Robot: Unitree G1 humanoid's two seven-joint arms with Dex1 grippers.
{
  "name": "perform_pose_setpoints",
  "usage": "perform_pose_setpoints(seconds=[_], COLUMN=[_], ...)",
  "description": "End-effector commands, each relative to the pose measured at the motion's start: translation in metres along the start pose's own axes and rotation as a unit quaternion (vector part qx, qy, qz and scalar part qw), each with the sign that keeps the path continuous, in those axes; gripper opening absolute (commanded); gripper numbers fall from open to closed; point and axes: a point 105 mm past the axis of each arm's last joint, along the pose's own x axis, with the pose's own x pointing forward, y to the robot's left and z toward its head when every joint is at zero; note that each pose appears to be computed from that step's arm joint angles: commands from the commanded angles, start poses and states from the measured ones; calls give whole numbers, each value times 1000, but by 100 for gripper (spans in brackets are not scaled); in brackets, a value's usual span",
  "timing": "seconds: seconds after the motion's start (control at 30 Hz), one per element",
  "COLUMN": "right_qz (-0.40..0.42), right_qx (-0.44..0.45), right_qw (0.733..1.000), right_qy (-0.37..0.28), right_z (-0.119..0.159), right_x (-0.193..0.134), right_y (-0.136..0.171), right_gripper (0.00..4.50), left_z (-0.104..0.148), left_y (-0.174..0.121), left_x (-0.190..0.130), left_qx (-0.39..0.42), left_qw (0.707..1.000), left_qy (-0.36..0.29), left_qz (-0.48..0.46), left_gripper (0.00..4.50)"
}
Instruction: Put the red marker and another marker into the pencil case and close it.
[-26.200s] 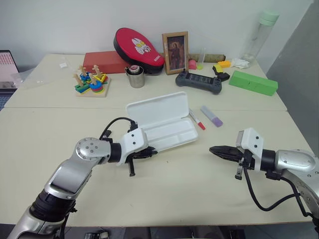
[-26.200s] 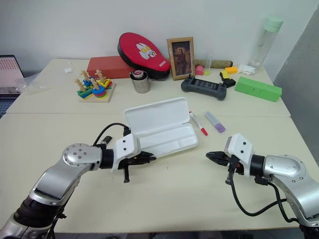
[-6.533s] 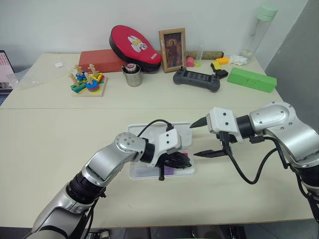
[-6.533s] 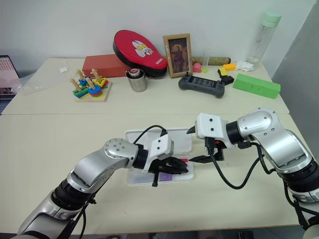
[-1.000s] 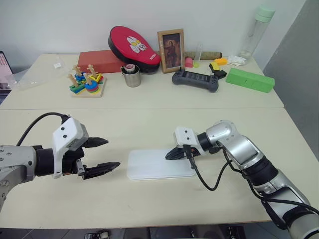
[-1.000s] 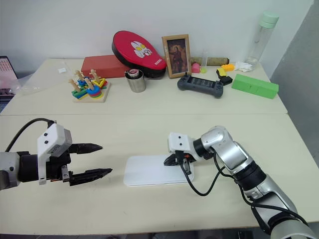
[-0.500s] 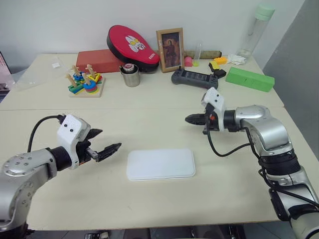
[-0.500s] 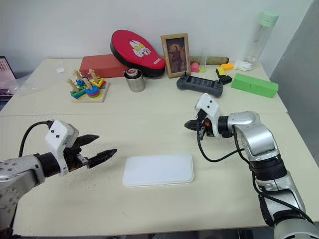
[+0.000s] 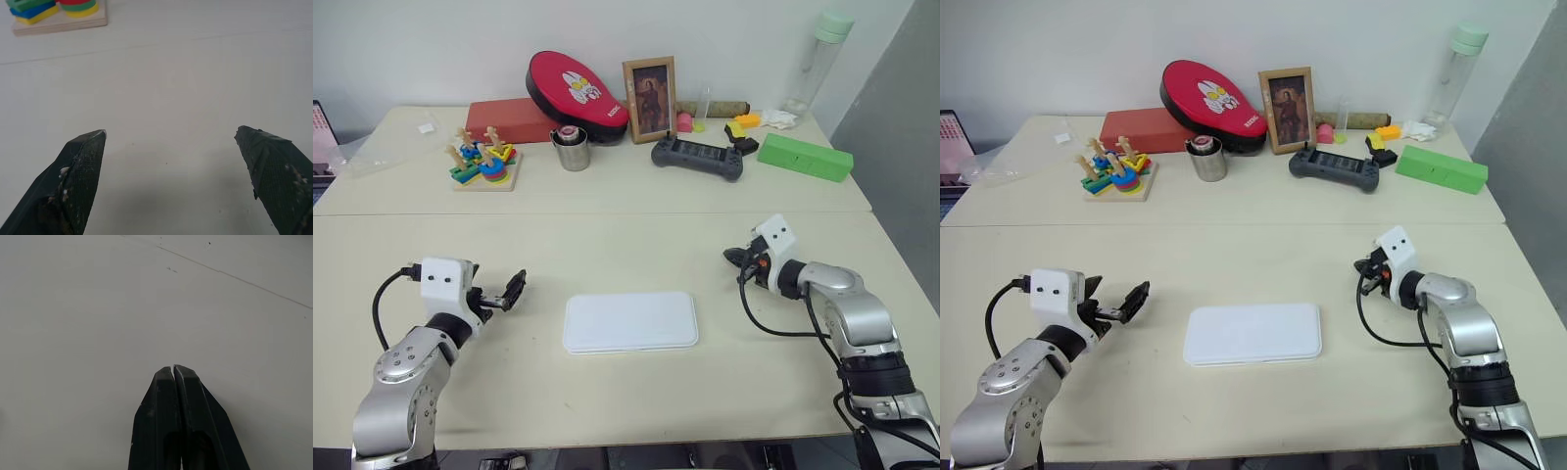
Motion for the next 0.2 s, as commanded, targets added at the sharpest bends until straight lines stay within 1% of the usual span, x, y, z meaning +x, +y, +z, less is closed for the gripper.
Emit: perform_pose_setpoints(seconds=[0.03,0.13,0.2], right_qz=[-25,-31,-40], right_qx=[7,5,-18], right_qw=[999,999,998], right_qy=[-40,-38,-43], right_z=[17,14,16], right_x=[-7,-10,-11], right_y=[-7,-9,-10], right_gripper=[4,4,4], left_z=[18,19,25], left_y=[3,3,-1], left_x=[-4,-6,-8], left_qx=[9,15,13], left_qw=[999,1000,998], left_qy=[-32,-26,-47], left_qz=[0,-7,-27], left_gripper=[450,450,450])
